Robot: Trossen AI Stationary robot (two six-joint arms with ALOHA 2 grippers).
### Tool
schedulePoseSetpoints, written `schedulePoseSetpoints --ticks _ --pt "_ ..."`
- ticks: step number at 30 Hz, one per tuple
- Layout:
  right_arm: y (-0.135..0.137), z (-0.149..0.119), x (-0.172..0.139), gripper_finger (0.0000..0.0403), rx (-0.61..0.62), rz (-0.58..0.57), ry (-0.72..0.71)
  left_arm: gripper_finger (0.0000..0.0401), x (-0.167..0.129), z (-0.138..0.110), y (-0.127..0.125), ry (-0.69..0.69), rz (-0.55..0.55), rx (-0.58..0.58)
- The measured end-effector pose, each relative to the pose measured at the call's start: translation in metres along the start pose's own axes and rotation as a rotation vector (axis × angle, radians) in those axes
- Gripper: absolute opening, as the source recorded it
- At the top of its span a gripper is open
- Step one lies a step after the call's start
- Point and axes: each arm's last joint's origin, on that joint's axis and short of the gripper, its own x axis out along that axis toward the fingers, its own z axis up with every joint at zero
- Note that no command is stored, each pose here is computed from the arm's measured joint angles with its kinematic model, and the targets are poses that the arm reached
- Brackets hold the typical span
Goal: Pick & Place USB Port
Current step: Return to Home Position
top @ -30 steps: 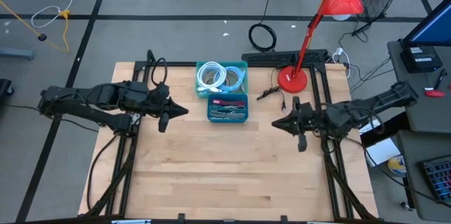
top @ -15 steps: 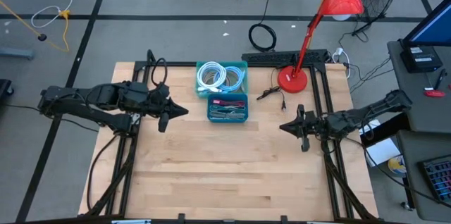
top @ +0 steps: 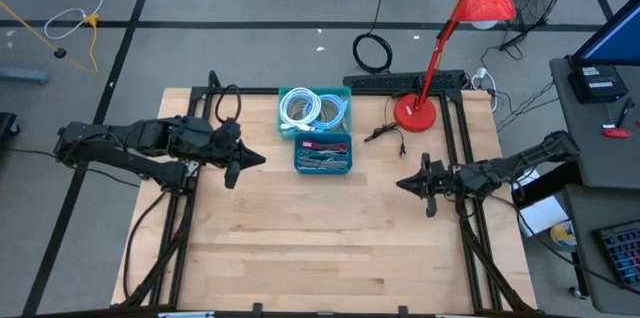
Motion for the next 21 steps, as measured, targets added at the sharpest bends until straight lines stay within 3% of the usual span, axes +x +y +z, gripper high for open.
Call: schedulePoseSetpoints --ticks 7,21 --pt "-0.007 0.001 0.001 0.0 0.005 -0.089 -0.011 0.0 0.0 0.0 0.0 0.002 0.001 0.0" --pt "-0.028 0.005 0.004 0.0 0.022 -0.095 0.011 0.0 0.0 0.0 0.0 0.002 0.001 0.004"
